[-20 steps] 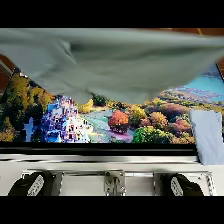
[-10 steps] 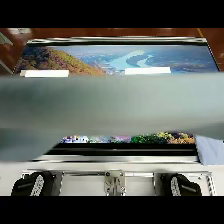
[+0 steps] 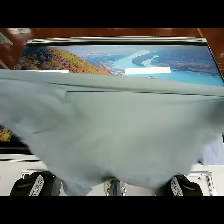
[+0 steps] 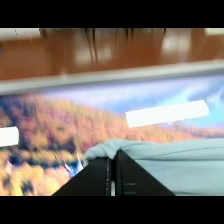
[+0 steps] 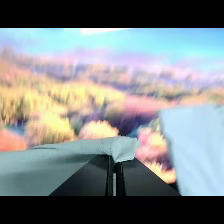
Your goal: Fold the shirts.
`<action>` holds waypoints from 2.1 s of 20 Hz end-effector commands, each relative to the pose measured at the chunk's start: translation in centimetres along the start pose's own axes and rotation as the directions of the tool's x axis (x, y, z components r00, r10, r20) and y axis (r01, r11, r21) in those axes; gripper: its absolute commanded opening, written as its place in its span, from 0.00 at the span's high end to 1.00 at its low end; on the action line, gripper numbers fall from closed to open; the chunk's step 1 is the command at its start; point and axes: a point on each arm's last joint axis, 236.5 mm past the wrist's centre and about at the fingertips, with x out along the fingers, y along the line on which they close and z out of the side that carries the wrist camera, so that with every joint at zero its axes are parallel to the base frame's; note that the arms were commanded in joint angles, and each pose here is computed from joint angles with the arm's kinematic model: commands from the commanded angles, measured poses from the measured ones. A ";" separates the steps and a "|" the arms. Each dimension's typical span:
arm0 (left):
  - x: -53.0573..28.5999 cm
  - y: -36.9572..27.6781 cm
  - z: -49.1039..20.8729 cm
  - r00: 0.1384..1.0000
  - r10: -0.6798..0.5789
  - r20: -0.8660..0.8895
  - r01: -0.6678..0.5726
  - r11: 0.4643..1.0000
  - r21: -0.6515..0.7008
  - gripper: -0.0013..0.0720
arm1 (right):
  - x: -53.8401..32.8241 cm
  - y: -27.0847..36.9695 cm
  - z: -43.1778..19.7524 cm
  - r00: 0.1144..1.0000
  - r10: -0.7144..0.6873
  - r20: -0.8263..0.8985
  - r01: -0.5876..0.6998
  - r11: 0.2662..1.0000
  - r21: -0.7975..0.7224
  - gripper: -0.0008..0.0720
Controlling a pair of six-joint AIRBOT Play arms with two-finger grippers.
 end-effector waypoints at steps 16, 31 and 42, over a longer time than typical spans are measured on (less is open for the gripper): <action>39.3 5.8 -26.8 0.956 -0.013 -0.293 -0.116 0.902 -0.416 0.93 | 47.6 11.1 0.7 0.975 0.185 0.122 -0.189 0.982 0.028 0.91; 31.7 0.8 -39.4 0.576 -0.299 -0.760 0.029 0.937 -0.347 0.93 | 44.6 7.7 -14.6 0.842 0.113 -0.528 -0.173 0.983 -0.064 0.90; 30.7 1.6 -41.9 0.503 -0.285 -0.816 -0.113 0.914 -0.389 0.93 | 45.6 8.7 -17.7 0.784 0.152 -0.602 -0.150 0.987 0.053 0.90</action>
